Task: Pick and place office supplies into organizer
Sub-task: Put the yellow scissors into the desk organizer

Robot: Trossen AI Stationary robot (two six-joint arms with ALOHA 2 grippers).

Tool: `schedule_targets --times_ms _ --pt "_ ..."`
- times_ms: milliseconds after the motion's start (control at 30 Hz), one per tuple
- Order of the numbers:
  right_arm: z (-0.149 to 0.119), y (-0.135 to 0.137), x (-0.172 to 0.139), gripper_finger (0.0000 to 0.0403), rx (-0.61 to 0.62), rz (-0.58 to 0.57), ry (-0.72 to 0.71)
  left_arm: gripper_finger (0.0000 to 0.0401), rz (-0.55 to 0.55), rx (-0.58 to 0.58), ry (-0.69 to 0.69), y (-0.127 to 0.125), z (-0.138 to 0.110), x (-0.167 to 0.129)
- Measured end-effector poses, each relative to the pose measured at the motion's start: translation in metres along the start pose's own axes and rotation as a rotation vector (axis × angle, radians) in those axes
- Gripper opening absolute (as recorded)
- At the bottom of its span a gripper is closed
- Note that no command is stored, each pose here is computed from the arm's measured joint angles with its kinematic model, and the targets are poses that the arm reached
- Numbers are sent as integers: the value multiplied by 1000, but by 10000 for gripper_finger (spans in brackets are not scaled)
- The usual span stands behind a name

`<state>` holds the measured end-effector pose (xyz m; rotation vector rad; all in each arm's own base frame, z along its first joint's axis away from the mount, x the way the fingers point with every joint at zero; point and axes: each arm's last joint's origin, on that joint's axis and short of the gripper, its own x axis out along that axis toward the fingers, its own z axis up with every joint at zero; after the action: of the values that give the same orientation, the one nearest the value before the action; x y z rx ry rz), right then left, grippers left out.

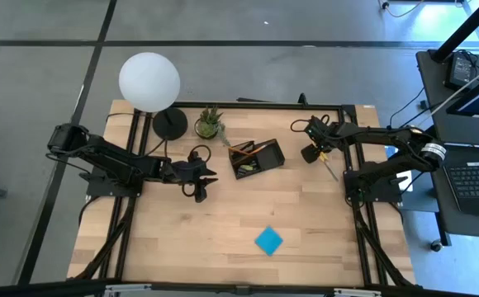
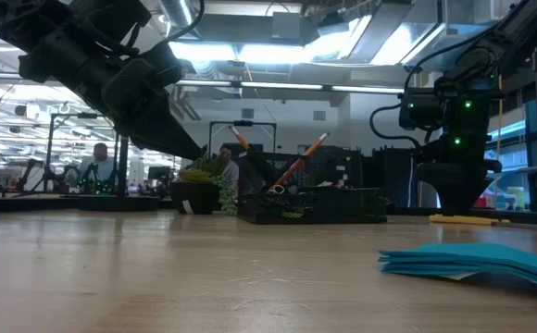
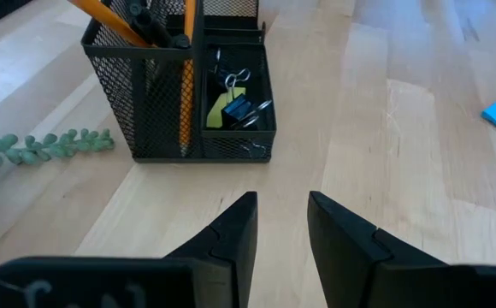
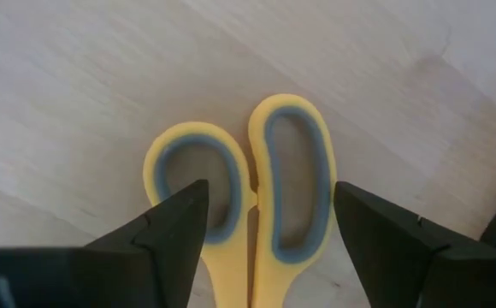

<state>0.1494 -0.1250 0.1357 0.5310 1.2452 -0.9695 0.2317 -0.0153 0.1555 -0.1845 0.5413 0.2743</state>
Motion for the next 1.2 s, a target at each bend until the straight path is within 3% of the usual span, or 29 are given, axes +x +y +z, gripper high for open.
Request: schedule_targets --times_ms 1200 --pt "0 1 7 253 -14 -30 40 98 2 1 -1 0 0 0"
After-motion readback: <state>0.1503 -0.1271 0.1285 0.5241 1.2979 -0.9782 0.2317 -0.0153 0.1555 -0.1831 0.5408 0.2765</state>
